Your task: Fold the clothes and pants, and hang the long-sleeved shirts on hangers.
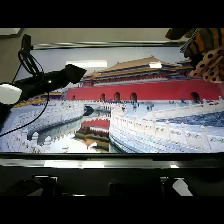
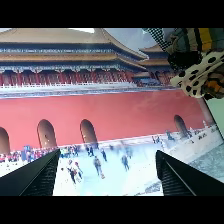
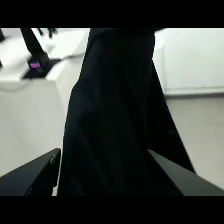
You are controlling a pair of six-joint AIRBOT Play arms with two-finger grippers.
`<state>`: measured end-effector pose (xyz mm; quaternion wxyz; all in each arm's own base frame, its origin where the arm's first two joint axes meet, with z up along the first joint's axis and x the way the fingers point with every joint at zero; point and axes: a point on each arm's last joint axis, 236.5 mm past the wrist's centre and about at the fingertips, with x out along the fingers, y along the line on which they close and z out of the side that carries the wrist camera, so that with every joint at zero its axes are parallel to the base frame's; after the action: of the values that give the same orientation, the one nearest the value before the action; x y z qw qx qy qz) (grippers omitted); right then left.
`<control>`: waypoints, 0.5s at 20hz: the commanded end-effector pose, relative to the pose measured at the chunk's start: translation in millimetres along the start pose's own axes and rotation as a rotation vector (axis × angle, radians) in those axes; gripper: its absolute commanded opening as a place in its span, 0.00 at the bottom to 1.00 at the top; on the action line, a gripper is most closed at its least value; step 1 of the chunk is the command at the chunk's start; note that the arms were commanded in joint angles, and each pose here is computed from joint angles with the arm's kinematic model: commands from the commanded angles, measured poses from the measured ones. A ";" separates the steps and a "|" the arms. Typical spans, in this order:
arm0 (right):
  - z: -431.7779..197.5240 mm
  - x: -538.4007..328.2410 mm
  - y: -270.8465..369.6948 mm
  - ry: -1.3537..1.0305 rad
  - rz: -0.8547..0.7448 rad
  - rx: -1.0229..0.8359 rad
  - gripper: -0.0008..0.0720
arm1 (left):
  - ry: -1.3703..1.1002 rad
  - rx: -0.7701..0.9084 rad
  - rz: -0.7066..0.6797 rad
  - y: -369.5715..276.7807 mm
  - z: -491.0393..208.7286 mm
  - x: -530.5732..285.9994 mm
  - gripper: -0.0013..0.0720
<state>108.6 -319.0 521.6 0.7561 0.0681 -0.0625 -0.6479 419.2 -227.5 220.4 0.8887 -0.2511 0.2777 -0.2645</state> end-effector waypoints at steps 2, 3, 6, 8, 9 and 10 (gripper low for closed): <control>74.2 -80.6 60.0 -0.207 0.429 0.232 0.87 | 0.005 0.060 0.043 10.0 -0.5 -1.7 1.00; 68.7 -93.4 97.2 -0.164 0.596 0.261 0.86 | 0.009 0.083 0.060 14.0 -1.1 -1.7 1.00; -3.3 -120.7 208.0 0.173 1.051 0.291 0.85 | 0.006 0.122 0.089 21.0 0.8 -3.3 1.00; -83.0 -135.0 265.3 0.434 1.206 0.208 0.85 | 0.000 0.139 0.118 29.6 5.9 -10.5 1.00; -131.4 -146.9 291.4 0.544 1.249 0.103 0.85 | 0.003 0.142 0.137 36.6 7.9 -16.1 1.00; -176.2 -164.8 312.6 0.627 1.287 -0.023 0.85 | 0.016 0.137 0.159 45.6 8.3 -22.4 1.00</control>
<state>347.2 -180.6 484.2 0.9665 0.1944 -0.0008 -0.1675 424.5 -198.6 211.9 0.9142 -0.1851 0.2752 -0.2328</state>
